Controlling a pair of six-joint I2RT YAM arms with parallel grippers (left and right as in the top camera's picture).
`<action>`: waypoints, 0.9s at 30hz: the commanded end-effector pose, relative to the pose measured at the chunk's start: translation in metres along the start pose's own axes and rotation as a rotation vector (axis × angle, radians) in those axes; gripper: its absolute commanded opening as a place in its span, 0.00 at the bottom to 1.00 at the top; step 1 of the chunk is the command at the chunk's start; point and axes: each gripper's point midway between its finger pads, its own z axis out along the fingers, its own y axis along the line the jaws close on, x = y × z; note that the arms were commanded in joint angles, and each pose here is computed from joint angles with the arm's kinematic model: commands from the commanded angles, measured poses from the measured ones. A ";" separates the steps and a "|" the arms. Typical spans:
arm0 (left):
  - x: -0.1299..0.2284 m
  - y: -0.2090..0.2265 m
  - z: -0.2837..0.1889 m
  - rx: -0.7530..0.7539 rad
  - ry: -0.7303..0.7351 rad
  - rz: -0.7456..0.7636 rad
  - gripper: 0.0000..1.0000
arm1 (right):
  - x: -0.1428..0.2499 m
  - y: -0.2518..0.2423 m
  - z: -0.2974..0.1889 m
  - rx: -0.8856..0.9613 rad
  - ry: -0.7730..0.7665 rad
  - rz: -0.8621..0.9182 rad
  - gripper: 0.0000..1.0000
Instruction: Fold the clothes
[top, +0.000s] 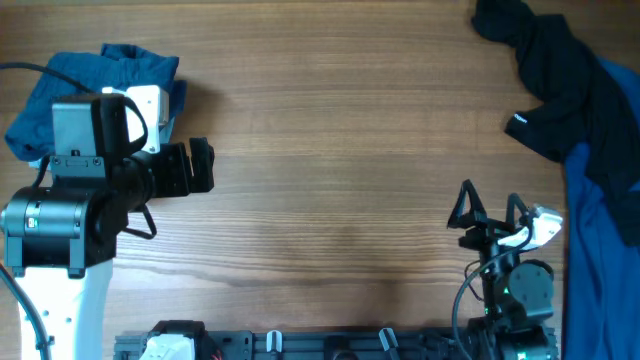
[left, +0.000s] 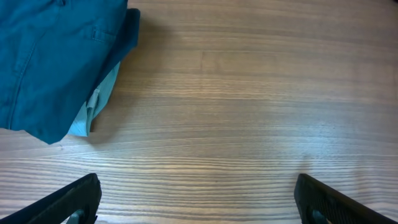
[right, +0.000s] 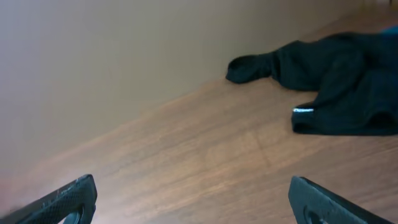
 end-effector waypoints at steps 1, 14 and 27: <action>0.000 0.000 0.001 -0.005 -0.001 -0.008 1.00 | -0.009 0.003 0.001 -0.026 -0.059 0.109 1.00; 0.000 0.000 0.001 -0.005 -0.001 -0.008 1.00 | -0.010 0.004 0.001 -0.030 -0.066 0.111 1.00; 0.004 -0.001 -0.010 -0.001 -0.018 -0.004 1.00 | -0.010 0.004 0.001 -0.030 -0.066 0.111 1.00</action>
